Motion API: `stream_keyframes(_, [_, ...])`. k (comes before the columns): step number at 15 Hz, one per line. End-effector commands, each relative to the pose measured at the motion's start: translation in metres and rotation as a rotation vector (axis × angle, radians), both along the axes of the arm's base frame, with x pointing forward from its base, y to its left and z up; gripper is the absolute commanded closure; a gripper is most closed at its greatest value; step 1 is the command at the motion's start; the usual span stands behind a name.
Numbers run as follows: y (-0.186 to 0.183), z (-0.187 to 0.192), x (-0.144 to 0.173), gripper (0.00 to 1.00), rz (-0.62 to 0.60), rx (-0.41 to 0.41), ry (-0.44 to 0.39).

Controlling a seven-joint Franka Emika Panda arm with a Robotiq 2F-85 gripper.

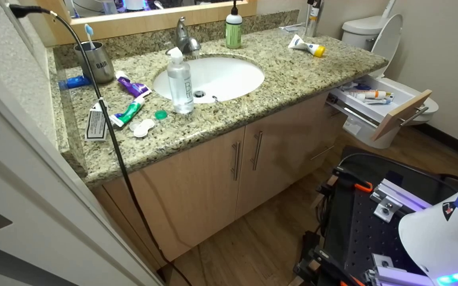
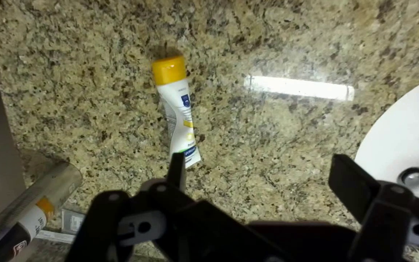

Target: Put the white tube in the open drawer then move the green bottle from the right to the left of the sink

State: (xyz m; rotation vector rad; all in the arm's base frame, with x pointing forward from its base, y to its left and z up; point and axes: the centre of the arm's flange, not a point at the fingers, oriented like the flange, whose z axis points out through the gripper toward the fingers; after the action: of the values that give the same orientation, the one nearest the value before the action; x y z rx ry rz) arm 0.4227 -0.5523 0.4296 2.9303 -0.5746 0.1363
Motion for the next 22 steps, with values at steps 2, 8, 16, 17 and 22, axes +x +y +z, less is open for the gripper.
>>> stream_keyframes(2, [-0.004,-0.013,0.008,0.0,-0.032,-0.035,0.027])
stream_keyframes(8, [-0.058,-0.087,0.009,0.0,-0.208,-0.07,0.145])
stream_keyframes(16, [-0.048,-0.118,-0.009,0.0,-0.207,-0.004,0.14])
stream_keyframes(17, [-0.045,-0.118,-0.005,0.0,-0.206,-0.006,0.124])
stream_keyframes(22, [-0.064,-0.135,0.005,0.0,-0.249,-0.09,0.096])
